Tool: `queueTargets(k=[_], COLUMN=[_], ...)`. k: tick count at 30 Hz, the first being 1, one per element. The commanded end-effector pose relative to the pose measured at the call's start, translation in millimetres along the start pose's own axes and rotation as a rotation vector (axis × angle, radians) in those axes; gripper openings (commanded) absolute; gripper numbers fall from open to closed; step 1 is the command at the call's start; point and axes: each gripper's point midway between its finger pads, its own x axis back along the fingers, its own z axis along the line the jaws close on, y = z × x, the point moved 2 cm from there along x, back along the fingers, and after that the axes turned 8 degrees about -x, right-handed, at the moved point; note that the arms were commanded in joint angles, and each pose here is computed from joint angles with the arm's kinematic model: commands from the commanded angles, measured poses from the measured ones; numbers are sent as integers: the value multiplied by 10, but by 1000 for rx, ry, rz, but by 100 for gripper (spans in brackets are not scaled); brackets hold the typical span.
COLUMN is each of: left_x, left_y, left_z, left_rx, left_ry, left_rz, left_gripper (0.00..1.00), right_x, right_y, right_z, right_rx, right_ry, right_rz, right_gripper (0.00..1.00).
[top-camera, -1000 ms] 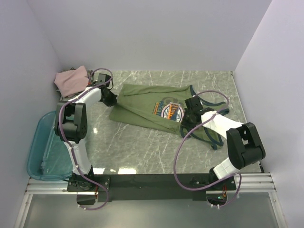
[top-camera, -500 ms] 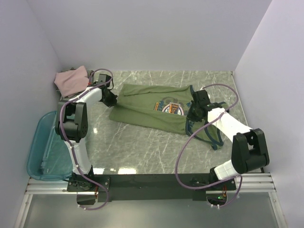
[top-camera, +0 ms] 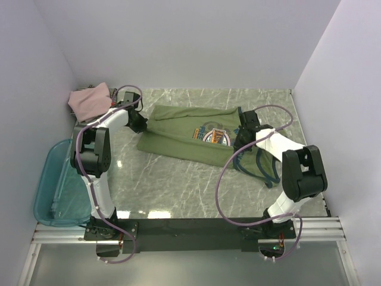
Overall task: Fold and stack the tank tops
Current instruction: Fold the tank top
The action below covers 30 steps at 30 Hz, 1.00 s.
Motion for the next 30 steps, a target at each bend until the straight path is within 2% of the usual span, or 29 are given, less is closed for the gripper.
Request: queueTargets(k=[1,9,11,12,13,15,16,19,20,22,23,26,30], left_x=[152,144,124,137,145,146,158,244,283,478,537,736,719], left_y=[242,259,234,245,243,264,266,334,376,441,457,340,-33], left_z=[-212,-232,-203,-204,-175,-131,-110,-78,-60,-71,-44,74,457], left_rx=[-18,-10,-6,-4,0,12,17,29,31,24,10,15,44], left_ry=[-61,-57,-49,-51,-44,-33,-31,-40,-46,-67,-63,-66,1], left_rz=[-81,-74,-69,-76,-79,-87,-88,-111,-124,-164,-176,-167,-101], left_gripper=[1,1,4,6,14,20,27,38,43,48,49,50,50], right_x=[155,96,37,21,0,-49,-53,-80,-63,-26,53,258,524], right_y=[328,372,361,358,361,353,361,371,393,411,457,517,437], right_z=[116,117,122,127,131,130,151,164,184,156,170,134,9], right_rx=[-13,-19,-23,-22,-23,-24,-20,-14,-10,-9,-10,-11,-27], right_ry=[35,27,27,28,30,26,33,34,36,22,31,22,20], right_rz=[-108,-112,-107,-104,-102,-93,-95,-88,-92,-100,-122,-165,-193], right_gripper=[0,0,0,0,0,0,1,12,20,30,39,43,43])
